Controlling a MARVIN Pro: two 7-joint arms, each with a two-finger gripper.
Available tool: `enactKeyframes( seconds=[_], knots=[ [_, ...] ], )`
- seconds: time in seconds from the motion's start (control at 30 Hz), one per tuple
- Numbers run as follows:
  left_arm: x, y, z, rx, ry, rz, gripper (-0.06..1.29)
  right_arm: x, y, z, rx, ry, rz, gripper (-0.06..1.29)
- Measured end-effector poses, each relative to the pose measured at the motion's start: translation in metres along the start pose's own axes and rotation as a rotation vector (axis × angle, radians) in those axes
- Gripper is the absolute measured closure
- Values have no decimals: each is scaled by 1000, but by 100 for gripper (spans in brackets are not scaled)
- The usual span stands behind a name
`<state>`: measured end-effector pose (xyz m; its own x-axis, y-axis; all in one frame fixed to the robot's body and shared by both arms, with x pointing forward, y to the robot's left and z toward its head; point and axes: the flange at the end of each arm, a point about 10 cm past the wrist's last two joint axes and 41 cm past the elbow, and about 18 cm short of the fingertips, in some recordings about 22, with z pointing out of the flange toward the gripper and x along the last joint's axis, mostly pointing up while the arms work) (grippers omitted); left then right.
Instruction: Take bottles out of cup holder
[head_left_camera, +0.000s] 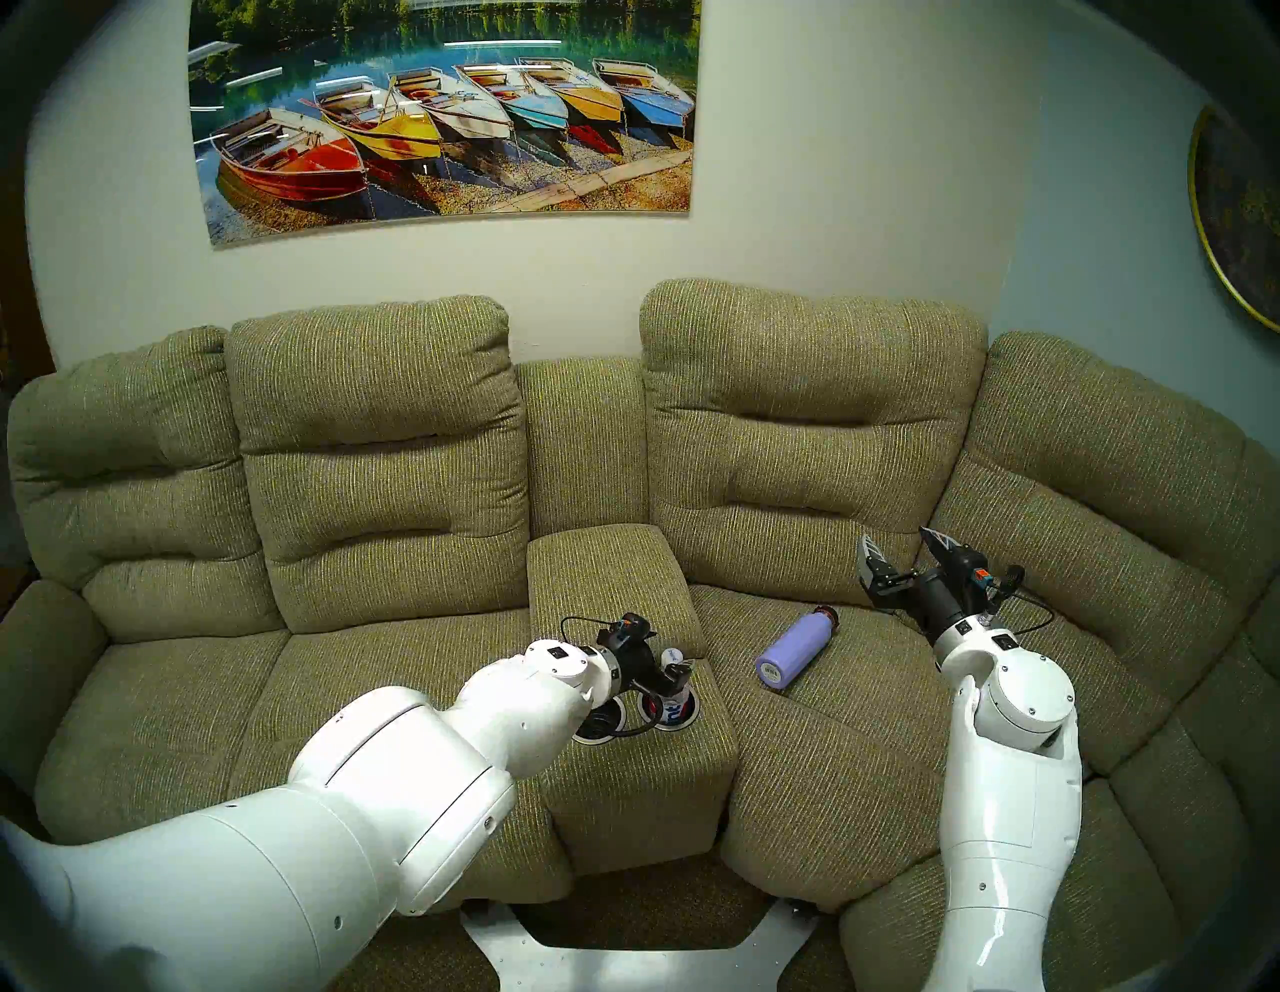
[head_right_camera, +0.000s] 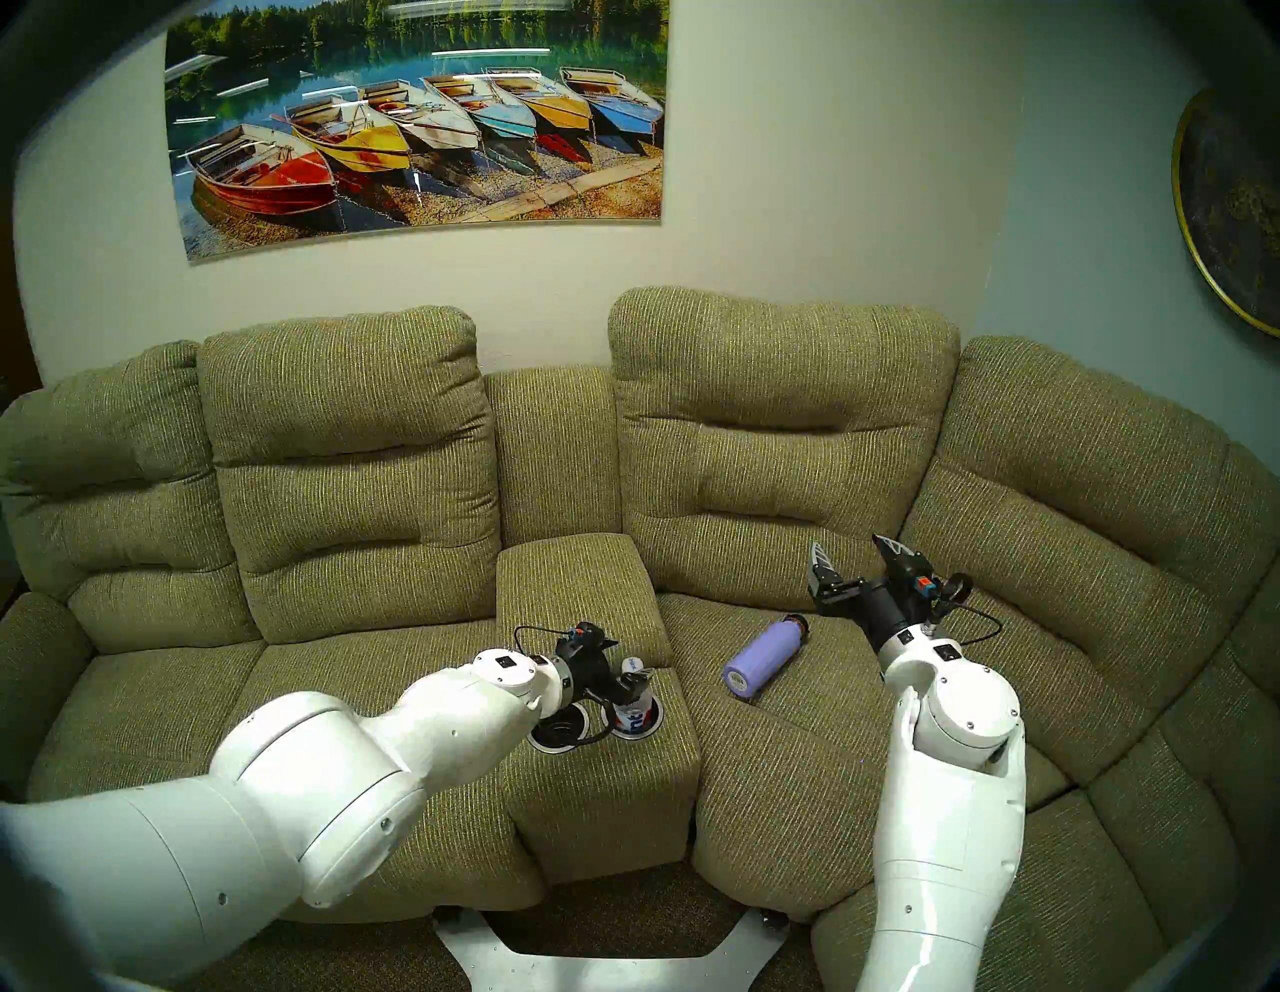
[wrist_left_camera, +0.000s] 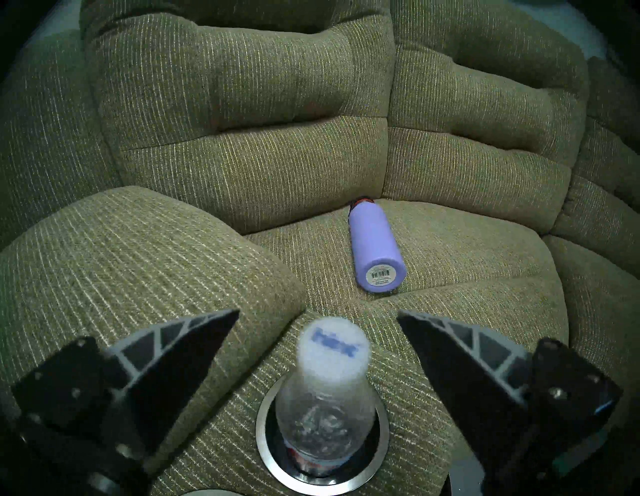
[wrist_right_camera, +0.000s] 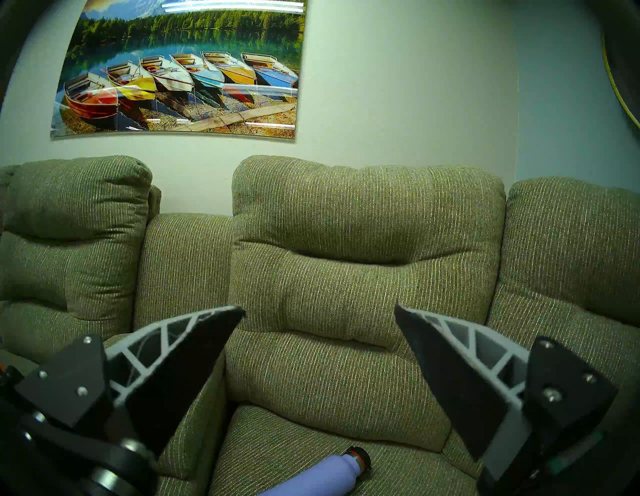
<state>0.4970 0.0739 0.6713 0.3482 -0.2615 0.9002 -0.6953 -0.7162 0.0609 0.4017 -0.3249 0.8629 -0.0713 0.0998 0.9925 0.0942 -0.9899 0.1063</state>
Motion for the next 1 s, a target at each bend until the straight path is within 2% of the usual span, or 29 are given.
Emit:
enactKeyframes(
  seconds=[0.63, 1.0],
  knots=[
    [-2, -2, -1, 18, 2, -26, -4, 0, 0, 0, 0, 0, 0, 1],
    [-7, -5, -2, 49, -27, -51, -4, 0, 0, 0, 0, 0, 0, 1]
  ],
)
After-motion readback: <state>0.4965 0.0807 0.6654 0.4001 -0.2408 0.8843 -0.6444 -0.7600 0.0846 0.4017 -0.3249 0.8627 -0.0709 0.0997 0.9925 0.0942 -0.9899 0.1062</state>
